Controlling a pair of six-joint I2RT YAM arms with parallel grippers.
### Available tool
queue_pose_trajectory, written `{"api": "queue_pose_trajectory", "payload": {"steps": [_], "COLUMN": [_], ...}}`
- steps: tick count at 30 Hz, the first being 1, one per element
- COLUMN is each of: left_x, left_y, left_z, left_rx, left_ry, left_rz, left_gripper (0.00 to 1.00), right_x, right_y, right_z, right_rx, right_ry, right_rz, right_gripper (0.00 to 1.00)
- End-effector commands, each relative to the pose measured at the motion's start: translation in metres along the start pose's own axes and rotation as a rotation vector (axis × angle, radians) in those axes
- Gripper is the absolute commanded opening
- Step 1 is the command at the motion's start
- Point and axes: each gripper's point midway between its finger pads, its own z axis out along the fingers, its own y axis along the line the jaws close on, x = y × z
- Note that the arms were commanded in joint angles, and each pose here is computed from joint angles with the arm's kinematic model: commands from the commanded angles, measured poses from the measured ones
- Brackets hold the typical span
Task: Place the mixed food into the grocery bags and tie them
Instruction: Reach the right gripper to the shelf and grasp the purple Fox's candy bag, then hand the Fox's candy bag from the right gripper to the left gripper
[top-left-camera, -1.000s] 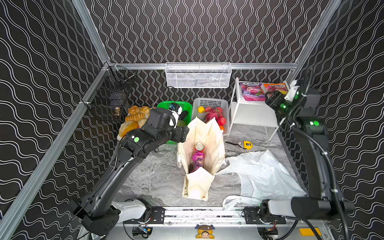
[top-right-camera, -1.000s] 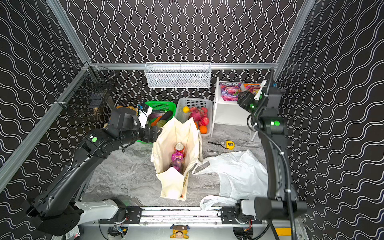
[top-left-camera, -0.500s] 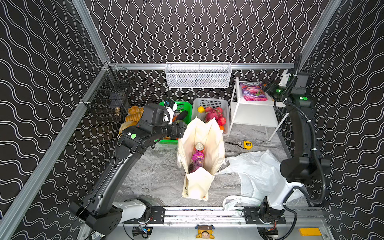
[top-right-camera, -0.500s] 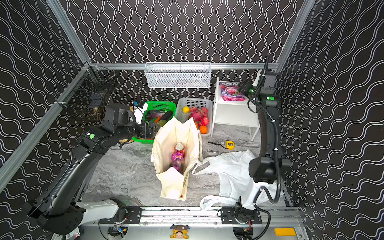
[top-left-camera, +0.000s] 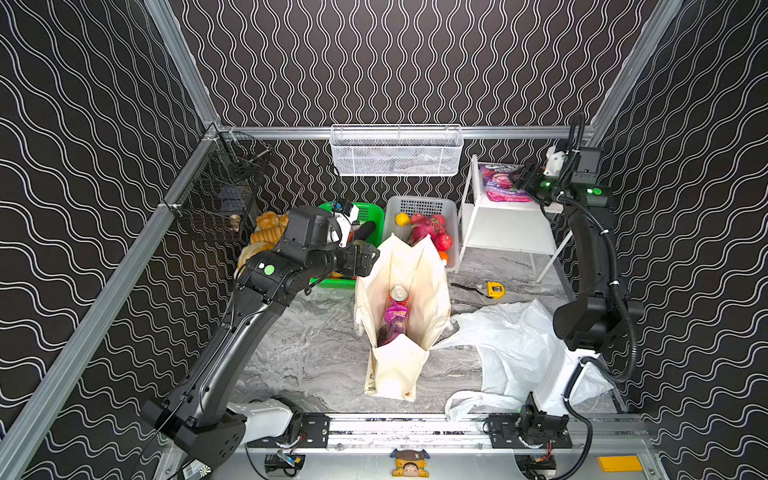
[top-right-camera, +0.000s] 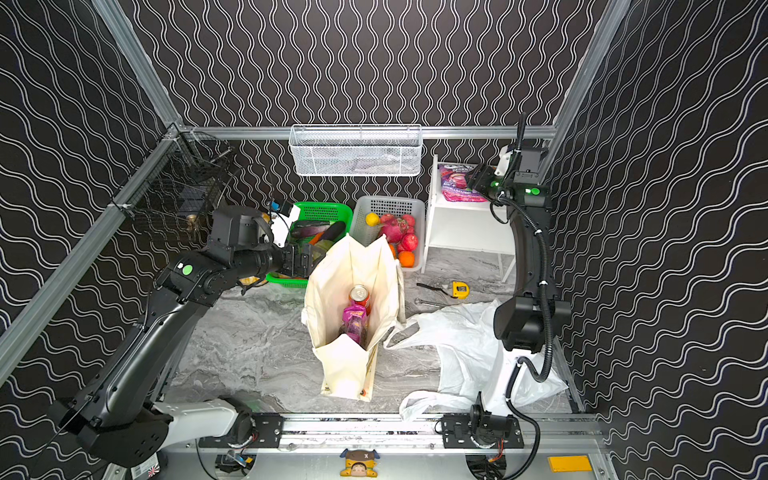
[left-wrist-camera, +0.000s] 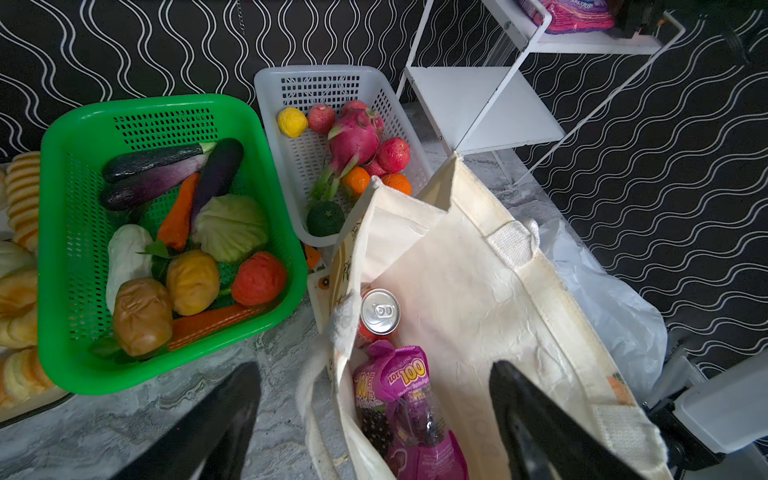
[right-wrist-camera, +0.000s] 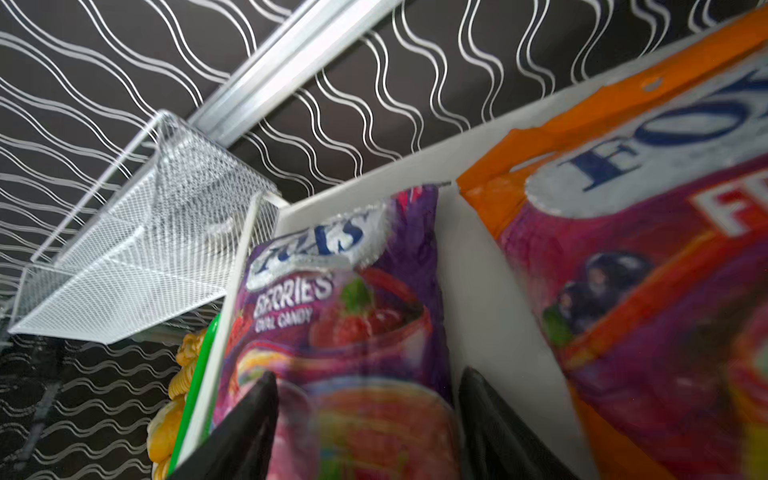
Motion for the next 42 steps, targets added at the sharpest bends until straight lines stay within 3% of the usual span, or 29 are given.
{"api": "queue_pose_trajectory", "payload": {"steps": [1,5,8,10,13,17,25,30,35,42], "left_x": [-0.011,-0.015,-0.015,-0.015,-0.016,-0.017,-0.025,-0.04,-0.054,-0.072], "left_y": [-0.009,-0.013,-0.017,-0.018,-0.021,-0.024,-0.043,-0.064,-0.088,-0.115], "left_z": [0.001,0.002,0.002,0.002,0.001,0.0,0.003,0.004,0.008,0.014], "left_rx": [0.052,0.073,0.091,0.102,0.114,0.135,0.251,0.385,0.563,0.794], "left_ry": [-0.032,-0.039,-0.038,-0.037,-0.038,-0.043,-0.061,-0.092,-0.107,-0.151], "left_rz": [-0.001,-0.007,-0.013,-0.016,-0.023,-0.031,-0.088,-0.15,-0.243,-0.382], "left_gripper": [0.9,0.9,0.9,0.9,0.9,0.9,0.9,0.92,0.94,0.96], "right_x": [0.025,0.03,0.031,0.03,0.022,0.011,-0.004,0.008,0.045,0.112], "right_y": [-0.01,-0.016,-0.014,-0.009,-0.002,0.019,0.059,0.094,0.12,0.153], "right_z": [0.009,0.01,0.007,0.003,-0.005,-0.022,-0.088,-0.141,-0.183,-0.2], "right_rx": [0.018,0.049,0.038,0.019,0.013,-0.051,-0.13,-0.278,-0.436,-0.573], "right_ry": [0.101,0.128,0.134,0.127,0.094,0.054,-0.081,-0.157,-0.181,-0.109], "right_rz": [0.003,-0.026,-0.045,-0.055,-0.069,-0.079,-0.125,-0.124,-0.123,-0.129], "right_gripper": [0.72,0.72,0.59,0.37,0.17,0.03,0.02,0.02,0.02,0.03]}}
